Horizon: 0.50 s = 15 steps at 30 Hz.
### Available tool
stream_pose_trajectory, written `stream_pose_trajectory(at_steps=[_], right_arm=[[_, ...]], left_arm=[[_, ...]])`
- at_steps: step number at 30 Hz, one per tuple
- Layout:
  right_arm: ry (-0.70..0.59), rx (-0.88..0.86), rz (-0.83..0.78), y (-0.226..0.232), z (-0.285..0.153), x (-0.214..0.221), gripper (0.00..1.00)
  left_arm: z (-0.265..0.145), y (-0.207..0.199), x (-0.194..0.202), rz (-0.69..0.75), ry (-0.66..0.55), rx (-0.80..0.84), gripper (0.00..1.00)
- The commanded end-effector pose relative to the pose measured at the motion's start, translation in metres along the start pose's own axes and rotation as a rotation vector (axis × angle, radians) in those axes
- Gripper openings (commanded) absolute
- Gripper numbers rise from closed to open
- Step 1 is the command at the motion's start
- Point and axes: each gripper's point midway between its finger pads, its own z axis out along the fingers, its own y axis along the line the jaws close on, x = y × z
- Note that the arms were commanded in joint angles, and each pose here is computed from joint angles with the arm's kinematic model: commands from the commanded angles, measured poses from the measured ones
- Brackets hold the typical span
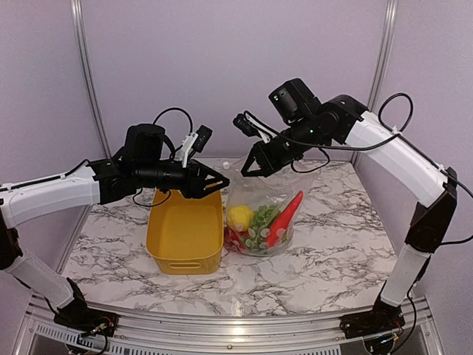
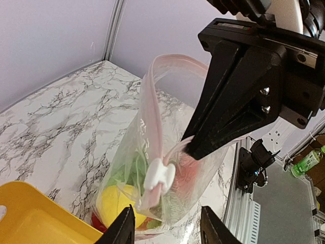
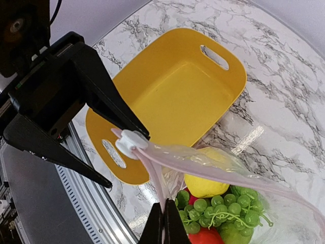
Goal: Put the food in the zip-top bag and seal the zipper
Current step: Pass from the left arm to the right, then pass from the right arm to the left
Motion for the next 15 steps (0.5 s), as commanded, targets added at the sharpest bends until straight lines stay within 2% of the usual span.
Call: stream_pose_trajectory(at_steps=[1,5,15], right_arm=[[-0.121,-0.083,-0.057,0.025,-0.035,-0.015,0.0],[-0.101,-0.122,-0.051,0.03,-0.033,-0.005,0.0],[-0.064,-0.129,-0.053,0.031,-0.032,0.0,0.0]], left_arm=[[-0.02,-0.009,-0.028,0.088,-0.19,0.006,0.46],[-0.028,-0.014,-0.039,0.117,-0.287,0.02,0.46],[-0.011,-0.017,-0.048,0.179,-0.292,0.068,0.48]])
